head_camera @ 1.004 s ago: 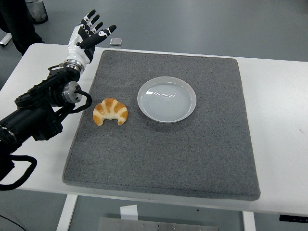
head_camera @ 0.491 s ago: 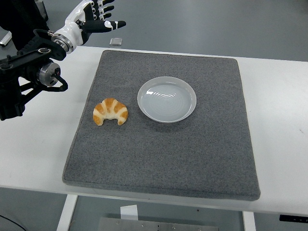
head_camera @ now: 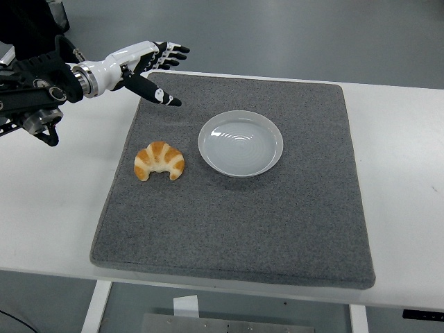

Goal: Place the bread on the plate

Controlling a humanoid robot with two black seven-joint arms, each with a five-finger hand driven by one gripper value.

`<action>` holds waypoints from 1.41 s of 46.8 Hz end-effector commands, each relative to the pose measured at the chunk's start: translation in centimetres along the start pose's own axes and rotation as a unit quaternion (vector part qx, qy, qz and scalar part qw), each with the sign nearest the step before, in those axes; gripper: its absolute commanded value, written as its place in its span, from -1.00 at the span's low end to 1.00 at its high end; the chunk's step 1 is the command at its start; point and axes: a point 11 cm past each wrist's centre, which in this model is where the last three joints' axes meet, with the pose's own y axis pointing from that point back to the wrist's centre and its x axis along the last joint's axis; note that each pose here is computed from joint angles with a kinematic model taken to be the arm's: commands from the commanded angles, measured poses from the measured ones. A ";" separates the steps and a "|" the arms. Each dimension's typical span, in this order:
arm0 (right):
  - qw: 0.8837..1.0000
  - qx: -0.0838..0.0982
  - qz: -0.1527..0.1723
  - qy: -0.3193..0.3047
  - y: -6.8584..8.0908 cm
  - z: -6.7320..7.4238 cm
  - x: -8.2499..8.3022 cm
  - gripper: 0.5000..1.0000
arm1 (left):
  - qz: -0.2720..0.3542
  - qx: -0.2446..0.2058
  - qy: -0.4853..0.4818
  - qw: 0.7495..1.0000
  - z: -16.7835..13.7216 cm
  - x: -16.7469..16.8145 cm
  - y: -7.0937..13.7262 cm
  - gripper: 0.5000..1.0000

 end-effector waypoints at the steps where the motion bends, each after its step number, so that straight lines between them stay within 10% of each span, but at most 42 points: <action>1: 1.000 0.000 0.000 0.000 0.0 0.0 0.0 0.81 | -0.019 0.010 -0.021 1.000 -0.1 -0.5 0.5 1.00; 30: 1.000 0.000 0.000 0.000 0.0 0.0 0.0 0.81 | -0.138 0.076 -0.174 0.972 -2.9 -3.5 3.4 1.00; 66: 1.000 0.000 0.000 0.000 0.0 0.0 0.0 0.81 | -0.143 0.086 -0.188 0.968 -4.2 -5.4 2.8 0.99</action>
